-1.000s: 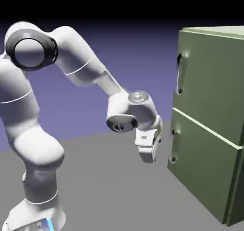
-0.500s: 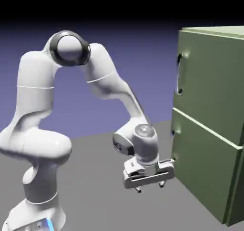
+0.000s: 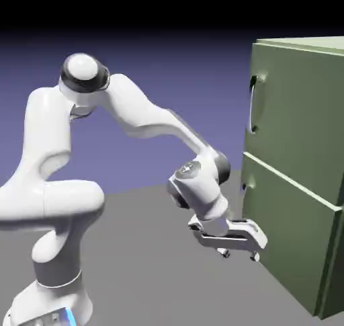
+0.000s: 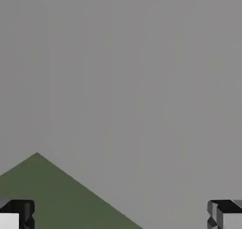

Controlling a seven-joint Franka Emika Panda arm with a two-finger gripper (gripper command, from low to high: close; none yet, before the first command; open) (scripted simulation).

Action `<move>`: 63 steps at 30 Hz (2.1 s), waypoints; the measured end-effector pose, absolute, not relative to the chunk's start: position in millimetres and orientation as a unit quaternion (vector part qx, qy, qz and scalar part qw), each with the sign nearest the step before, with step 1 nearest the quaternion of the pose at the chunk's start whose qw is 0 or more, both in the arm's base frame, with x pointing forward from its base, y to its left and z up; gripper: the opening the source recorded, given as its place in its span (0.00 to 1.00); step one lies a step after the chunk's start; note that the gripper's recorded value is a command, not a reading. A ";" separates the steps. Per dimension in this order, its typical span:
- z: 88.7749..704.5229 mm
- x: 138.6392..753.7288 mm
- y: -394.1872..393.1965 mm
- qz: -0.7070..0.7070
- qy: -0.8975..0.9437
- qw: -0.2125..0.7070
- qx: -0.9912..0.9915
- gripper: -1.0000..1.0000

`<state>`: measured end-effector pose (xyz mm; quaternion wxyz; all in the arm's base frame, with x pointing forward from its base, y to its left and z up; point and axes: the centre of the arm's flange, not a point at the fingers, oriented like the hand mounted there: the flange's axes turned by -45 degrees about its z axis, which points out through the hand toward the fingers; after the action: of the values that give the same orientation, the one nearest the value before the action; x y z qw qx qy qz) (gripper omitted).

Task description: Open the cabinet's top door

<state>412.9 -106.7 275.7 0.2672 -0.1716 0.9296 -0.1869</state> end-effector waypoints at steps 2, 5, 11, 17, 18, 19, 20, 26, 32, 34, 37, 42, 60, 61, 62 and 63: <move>300.4 420.2 -97.5 -0.194 0.918 0.321 -0.132 0.50; 341.7 429.7 -77.0 -0.190 0.889 0.409 -0.080 0.50; 435.8 434.7 -12.2 -0.119 0.795 0.594 -0.006 0.50; 504.9 418.8 47.2 -0.019 0.707 0.707 0.019 0.50; 505.4 430.6 47.2 -0.019 0.707 0.707 0.018 0.50; 505.5 441.3 46.9 -0.019 0.707 0.707 0.018 0.50; 505.4 452.4 46.2 -0.019 0.707 0.707 0.018 0.50; 504.9 452.4 37.4 -0.003 0.709 0.706 -0.001 0.00; 504.9 403.7 9.4 0.057 0.705 0.705 -0.057 0.00; 504.9 389.0 -1.2 0.076 0.703 0.703 -0.076 0.00; 504.9 369.0 -17.9 0.102 0.700 0.700 -0.102 0.00; 504.9 340.2 -46.9 0.144 0.692 0.692 -0.144 0.00; 504.9 269.3 -175.2 0.289 0.645 0.645 -0.289 0.00; 504.9 267.1 -182.9 0.296 0.642 0.642 -0.296 0.00; 504.9 265.1 -190.5 0.304 0.639 0.639 -0.304 0.00; 504.9 263.3 -198.3 0.311 0.635 0.635 -0.311 0.00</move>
<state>263.3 -198.3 504.9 0.6351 -0.3110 0.6350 0.3110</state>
